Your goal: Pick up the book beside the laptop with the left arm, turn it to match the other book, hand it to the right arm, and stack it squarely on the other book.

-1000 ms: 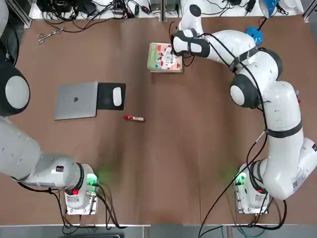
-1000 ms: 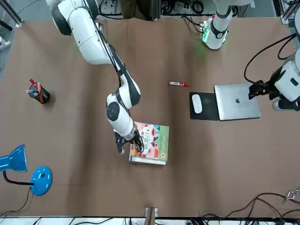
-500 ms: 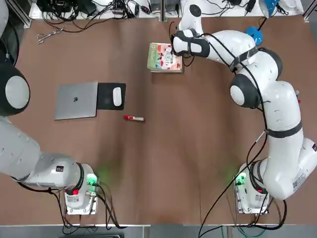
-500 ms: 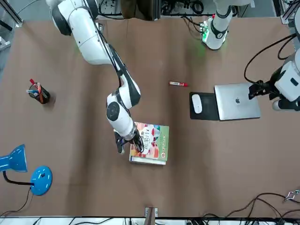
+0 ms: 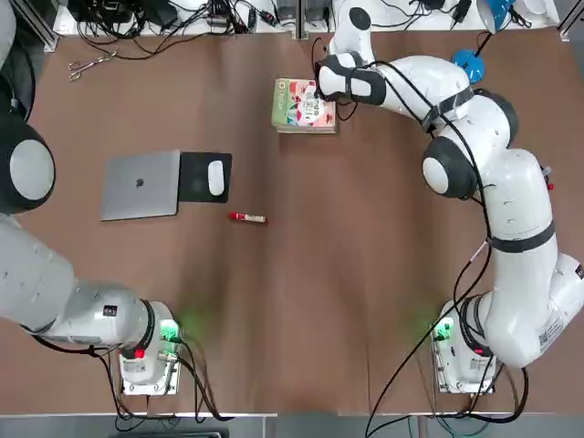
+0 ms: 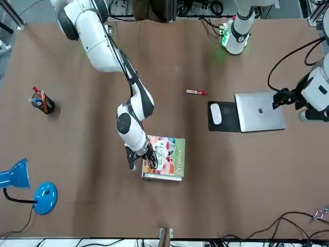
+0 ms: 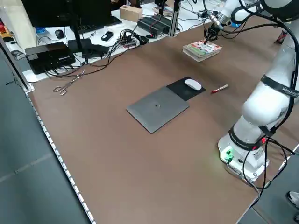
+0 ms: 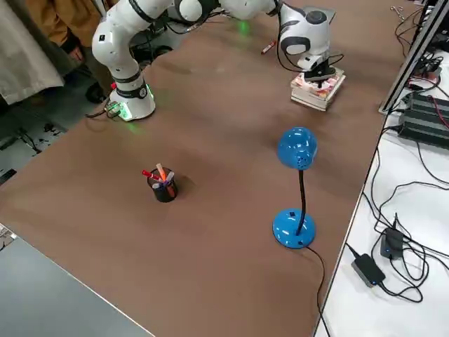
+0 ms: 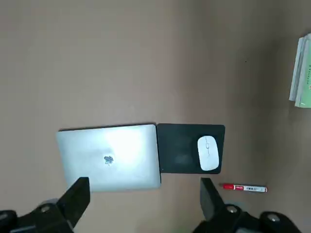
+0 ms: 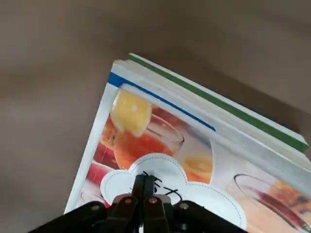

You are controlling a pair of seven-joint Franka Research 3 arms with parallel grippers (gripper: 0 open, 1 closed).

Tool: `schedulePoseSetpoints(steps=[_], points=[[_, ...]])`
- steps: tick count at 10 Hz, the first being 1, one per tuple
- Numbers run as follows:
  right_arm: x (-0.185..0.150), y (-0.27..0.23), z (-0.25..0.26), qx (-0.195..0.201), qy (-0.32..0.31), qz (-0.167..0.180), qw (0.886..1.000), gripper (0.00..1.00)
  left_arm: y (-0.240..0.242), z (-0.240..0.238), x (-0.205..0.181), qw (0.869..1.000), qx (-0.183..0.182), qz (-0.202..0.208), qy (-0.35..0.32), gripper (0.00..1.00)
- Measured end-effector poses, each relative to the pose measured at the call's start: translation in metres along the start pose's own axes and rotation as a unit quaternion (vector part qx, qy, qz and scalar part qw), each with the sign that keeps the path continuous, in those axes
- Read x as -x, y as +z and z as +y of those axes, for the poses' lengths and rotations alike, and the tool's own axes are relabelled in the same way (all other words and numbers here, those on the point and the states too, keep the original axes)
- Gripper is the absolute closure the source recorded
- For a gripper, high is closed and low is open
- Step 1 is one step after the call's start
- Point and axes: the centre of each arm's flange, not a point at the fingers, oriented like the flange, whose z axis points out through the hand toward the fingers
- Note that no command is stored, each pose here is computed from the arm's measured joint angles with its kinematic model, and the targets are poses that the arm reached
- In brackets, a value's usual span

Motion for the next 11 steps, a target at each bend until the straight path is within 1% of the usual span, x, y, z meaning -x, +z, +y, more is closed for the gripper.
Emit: schedulePoseSetpoints(steps=[7, 11], points=[[-0.01, 0.001, -0.005, -0.009, 0.004, 0.002, 1.0, 0.98, 0.0, 0.0, 0.0, 1.0, 0.0, 0.0, 0.0, 0.0], [-0.015, -0.002, -0.008, -0.015, 0.006, 0.004, 1.0, 0.96, -0.001, 0.0, 0.0, 1.0, 0.0, 0.001, 0.0, 0.0]])
